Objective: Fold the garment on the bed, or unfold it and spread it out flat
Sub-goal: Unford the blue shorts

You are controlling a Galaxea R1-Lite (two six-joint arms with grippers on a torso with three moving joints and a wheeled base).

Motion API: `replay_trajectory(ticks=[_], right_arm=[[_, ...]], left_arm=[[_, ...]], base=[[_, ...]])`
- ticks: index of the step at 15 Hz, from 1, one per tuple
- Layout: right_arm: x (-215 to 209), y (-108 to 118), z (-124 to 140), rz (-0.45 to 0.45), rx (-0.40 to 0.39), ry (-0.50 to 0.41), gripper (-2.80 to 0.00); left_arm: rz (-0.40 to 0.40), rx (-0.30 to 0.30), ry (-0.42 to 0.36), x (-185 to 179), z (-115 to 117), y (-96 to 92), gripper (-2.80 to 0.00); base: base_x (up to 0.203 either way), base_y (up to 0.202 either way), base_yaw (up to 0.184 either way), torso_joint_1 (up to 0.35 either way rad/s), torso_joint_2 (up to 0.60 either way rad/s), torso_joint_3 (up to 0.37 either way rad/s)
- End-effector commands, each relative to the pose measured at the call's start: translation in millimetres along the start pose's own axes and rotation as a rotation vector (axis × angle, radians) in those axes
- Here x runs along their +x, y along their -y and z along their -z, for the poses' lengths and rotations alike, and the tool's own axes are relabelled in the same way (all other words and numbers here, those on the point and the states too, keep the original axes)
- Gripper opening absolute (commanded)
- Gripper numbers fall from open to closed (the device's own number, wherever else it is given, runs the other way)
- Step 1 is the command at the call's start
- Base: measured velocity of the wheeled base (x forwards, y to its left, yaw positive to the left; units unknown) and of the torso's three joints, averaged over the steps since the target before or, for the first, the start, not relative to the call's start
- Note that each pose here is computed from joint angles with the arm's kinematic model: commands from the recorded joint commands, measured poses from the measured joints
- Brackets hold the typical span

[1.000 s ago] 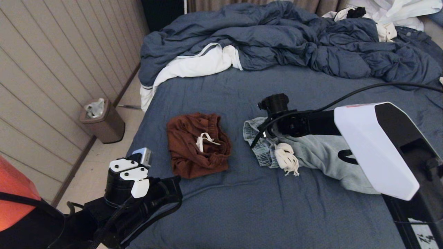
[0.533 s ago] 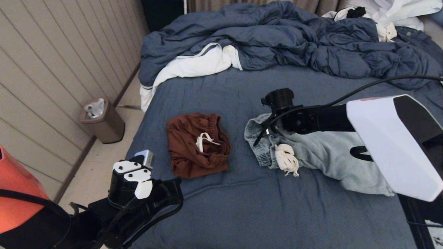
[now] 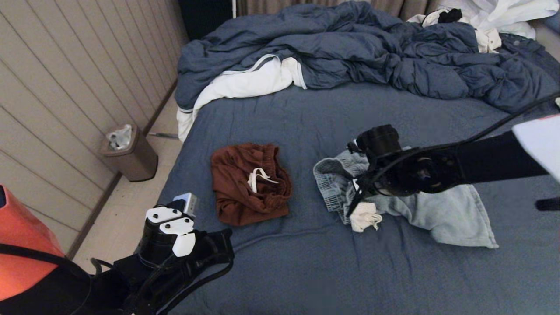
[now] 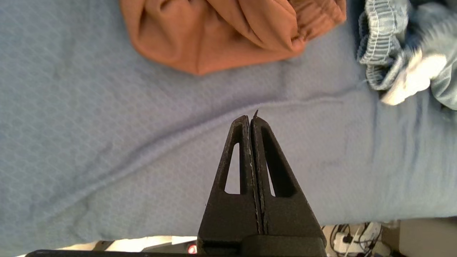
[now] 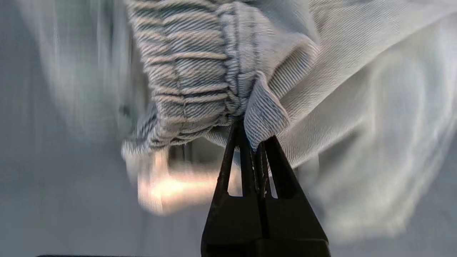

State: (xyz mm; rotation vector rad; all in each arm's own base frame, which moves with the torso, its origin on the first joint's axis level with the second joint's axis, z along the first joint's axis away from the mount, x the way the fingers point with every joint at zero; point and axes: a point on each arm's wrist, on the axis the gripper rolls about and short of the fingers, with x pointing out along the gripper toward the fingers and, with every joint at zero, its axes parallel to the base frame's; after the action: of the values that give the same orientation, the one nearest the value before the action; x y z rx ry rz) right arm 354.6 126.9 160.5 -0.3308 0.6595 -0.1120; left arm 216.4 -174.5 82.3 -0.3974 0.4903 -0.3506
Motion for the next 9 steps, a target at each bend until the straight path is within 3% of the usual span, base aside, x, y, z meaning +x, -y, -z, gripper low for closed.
replay_trajectory(ticks=[1,9], right_arm=[[-52.9,15.2,32.9,-0.024,-0.026,-0.008,-2.80],[-107.9,2.1,175.0,-0.128,-0.146,-0.249,-2.80]], left_arm=[[0.005,-0.002,-0.003,-0.6,2.0,1.3,-2.80],[0.022,0.019,-0.034,5.1,19.0,4.5,-2.80]], base=[[0.000,0.000,0.000,0.000,0.00,0.000],[0.000,0.000,0.000,0.000,0.00,0.000]])
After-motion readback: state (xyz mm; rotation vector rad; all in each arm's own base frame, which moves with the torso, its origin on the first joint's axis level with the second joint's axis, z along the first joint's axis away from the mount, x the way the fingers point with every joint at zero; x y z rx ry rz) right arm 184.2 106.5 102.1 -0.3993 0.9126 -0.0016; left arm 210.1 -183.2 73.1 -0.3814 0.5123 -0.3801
